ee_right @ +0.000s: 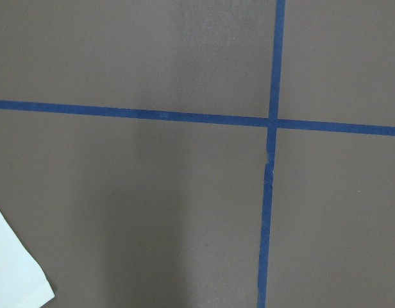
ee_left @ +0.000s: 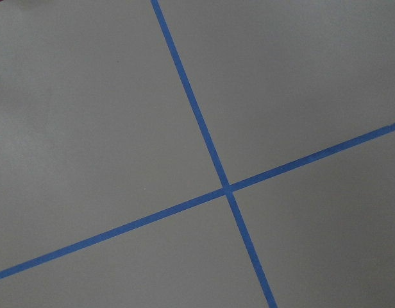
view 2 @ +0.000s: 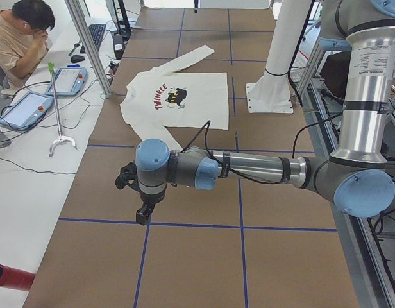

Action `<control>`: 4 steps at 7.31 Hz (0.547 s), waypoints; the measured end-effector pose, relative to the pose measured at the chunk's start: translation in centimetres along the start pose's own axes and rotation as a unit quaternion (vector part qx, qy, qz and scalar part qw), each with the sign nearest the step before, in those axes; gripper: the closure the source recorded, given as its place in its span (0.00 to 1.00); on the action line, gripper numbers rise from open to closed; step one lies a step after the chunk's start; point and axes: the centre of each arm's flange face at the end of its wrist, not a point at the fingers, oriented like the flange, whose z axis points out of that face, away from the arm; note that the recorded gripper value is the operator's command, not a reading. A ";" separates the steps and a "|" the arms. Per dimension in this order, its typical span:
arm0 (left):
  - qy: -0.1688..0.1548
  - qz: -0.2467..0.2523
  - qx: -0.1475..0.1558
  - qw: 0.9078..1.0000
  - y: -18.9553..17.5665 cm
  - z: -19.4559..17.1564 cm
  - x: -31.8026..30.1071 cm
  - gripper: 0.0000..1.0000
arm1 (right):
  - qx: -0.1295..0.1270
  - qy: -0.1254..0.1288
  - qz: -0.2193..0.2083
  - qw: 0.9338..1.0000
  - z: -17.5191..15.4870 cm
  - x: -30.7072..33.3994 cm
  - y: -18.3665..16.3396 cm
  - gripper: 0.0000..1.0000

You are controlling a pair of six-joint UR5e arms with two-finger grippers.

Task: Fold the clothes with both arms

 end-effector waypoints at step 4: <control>0.005 -0.004 -0.009 1.000 1.9 1.0 0.1 0.00 | -0.007 -0.003 0.007 1.000 0.6 0.5 0.3 0.00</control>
